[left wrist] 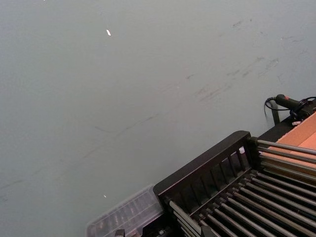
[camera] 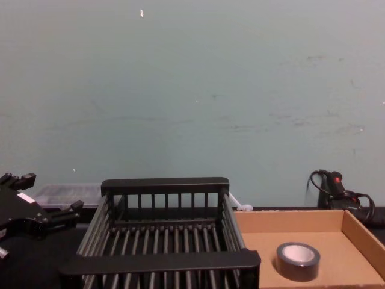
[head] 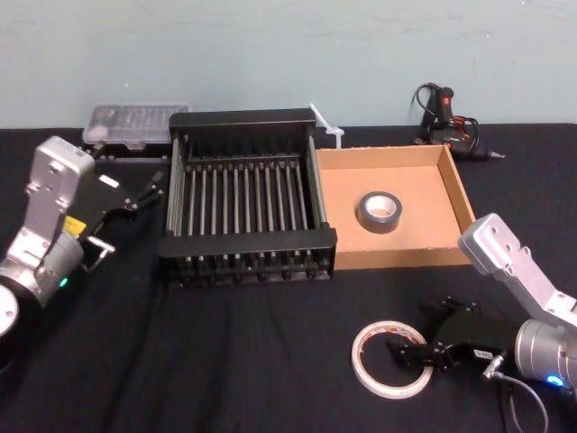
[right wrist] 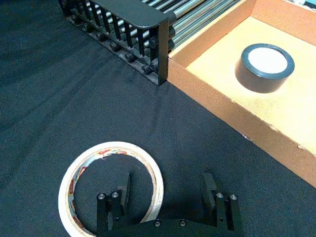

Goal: Pick up the white tape and place it into the black box , Pick up the silver tape and place it into the brown box.

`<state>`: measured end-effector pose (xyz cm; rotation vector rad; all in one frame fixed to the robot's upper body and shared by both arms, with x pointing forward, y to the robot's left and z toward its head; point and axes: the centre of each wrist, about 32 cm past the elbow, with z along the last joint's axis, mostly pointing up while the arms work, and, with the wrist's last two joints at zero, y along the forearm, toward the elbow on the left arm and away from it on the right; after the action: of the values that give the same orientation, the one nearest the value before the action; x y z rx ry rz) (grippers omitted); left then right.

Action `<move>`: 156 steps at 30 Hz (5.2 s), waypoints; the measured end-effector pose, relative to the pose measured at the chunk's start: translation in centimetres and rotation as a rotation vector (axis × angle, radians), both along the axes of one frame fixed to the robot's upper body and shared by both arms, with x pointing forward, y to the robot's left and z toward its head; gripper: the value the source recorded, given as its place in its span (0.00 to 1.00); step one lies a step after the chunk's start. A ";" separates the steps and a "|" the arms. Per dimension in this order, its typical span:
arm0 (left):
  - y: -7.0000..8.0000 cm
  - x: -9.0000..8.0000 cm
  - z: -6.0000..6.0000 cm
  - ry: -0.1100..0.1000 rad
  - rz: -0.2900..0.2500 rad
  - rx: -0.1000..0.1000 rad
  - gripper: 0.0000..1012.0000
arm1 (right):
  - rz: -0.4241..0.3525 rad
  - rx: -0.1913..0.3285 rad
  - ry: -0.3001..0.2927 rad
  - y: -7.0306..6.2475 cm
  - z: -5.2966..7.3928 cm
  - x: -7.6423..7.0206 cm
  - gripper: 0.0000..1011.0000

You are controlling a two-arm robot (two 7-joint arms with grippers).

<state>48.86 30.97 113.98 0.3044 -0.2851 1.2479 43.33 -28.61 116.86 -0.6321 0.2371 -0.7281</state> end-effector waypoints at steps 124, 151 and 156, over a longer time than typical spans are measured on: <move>0.0 0.0 0.0 0.000 0.000 0.000 0.99 | -0.081 0.136 -0.234 6.0 7.0 9.7 0.09; 0.0 0.0 0.0 0.000 0.000 0.000 0.99 | -0.017 0.131 -0.234 10.2 6.3 13.2 0.09; 0.0 0.0 0.0 0.000 0.000 0.000 0.99 | -0.017 0.134 -0.240 10.5 6.1 13.5 0.09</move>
<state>48.86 30.97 113.98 0.3045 -0.2850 1.2480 56.86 -18.08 122.93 -0.4115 0.0690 -0.7907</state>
